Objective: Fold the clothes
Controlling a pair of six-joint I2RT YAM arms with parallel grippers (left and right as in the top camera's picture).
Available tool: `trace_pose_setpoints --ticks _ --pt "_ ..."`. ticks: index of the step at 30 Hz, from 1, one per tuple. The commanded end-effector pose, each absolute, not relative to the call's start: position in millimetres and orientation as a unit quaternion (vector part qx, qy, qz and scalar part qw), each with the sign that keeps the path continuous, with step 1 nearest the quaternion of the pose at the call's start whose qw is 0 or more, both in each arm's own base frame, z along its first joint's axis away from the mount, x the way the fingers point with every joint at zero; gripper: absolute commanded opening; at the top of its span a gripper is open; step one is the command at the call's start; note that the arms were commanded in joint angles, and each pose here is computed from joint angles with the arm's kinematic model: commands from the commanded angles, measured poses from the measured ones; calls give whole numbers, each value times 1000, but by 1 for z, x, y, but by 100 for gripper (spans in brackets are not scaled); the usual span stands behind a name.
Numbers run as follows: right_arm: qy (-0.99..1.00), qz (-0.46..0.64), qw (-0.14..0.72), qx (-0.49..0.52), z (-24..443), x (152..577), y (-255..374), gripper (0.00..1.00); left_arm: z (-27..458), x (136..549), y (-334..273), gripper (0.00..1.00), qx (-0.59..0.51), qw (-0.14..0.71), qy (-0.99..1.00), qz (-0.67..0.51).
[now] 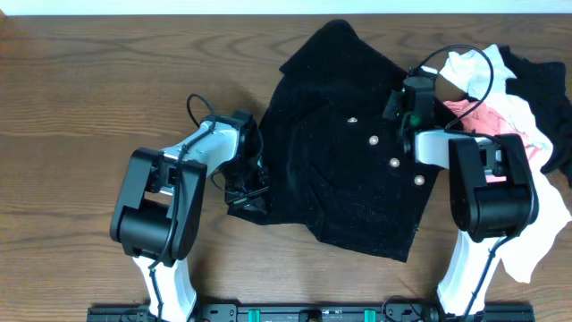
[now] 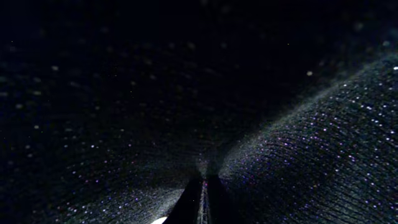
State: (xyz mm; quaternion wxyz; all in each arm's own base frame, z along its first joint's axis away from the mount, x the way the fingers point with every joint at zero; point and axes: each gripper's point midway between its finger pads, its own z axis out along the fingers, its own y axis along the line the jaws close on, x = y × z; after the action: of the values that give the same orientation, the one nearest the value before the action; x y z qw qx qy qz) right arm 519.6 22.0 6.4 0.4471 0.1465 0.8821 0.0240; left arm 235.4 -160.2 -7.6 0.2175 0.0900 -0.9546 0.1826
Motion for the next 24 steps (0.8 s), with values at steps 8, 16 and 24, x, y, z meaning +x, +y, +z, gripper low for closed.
trace_pose_setpoints --ticks 8,16,24 --pt "890 89 436 103 57 521 45 47 -57 249 -96 6 137 188 -969 82" --pt "882 121 448 85 120 507 55 85 -58 256 -56 6 197 184 -960 80" --pt "902 154 397 69 117 483 69 99 -58 261 -14 6 253 176 -946 96"
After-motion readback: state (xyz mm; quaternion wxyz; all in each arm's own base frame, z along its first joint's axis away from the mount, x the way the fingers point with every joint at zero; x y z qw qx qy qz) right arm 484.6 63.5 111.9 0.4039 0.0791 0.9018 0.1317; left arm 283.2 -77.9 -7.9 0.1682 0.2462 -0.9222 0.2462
